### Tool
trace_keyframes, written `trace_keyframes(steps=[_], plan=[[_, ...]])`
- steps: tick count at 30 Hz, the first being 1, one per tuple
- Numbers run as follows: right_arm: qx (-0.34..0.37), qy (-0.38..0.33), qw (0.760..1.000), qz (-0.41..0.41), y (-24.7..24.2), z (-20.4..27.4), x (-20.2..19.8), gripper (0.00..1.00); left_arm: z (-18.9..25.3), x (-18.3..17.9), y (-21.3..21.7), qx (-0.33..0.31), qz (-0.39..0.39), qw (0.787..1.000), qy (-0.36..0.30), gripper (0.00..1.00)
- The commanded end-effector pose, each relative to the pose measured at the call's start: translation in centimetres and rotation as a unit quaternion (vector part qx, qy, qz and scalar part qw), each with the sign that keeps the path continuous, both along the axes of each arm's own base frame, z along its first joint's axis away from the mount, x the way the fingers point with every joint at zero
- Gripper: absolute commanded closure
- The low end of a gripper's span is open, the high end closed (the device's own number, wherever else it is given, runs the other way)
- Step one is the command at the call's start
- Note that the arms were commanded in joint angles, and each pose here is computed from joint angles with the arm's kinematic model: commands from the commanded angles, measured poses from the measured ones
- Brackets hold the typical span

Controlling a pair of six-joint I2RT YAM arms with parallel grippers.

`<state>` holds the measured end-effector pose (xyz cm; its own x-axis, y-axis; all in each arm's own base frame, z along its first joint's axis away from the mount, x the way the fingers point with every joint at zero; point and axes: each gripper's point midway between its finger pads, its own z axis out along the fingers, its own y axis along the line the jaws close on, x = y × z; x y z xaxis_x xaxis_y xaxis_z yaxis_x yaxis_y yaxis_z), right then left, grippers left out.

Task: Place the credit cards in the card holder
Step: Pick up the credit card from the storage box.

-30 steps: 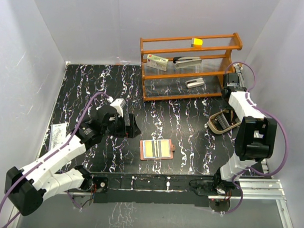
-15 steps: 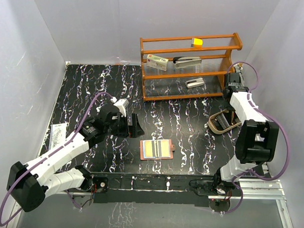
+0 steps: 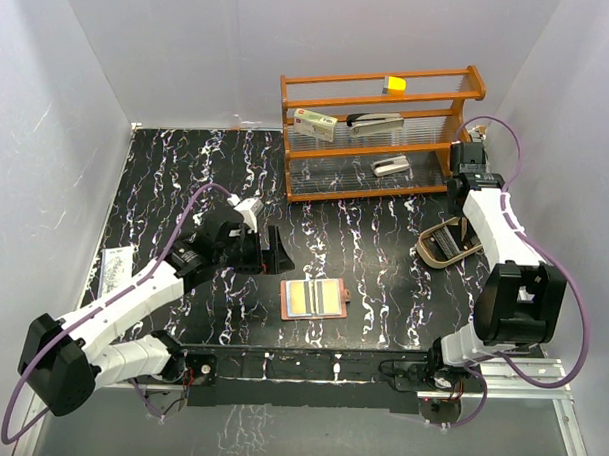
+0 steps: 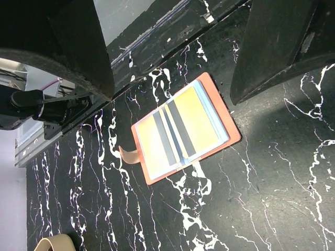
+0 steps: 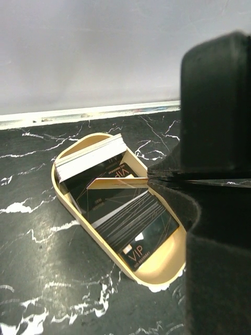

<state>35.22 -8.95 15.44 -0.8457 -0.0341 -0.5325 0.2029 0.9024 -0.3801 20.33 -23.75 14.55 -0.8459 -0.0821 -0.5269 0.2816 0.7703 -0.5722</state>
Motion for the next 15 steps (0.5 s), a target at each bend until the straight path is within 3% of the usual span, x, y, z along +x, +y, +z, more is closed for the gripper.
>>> trace_keyframes(steps=[1,9,15], plan=[[0.039,-0.067,0.996,0.037,2.7,4.3,1.3,1.0,0.2,-0.3,-0.9,-0.018,-0.016,1.0,0.01,0.1],[0.117,-0.106,0.978,0.134,12.1,7.7,-0.2,1.0,-0.5,-0.6,-1.5,-0.028,-0.011,0.999,0.04,0.13],[0.207,-0.117,0.948,0.21,22.1,8.8,-3.4,1.0,-0.1,-1.0,-2.3,-0.063,-0.003,0.996,0.068,0.15]])
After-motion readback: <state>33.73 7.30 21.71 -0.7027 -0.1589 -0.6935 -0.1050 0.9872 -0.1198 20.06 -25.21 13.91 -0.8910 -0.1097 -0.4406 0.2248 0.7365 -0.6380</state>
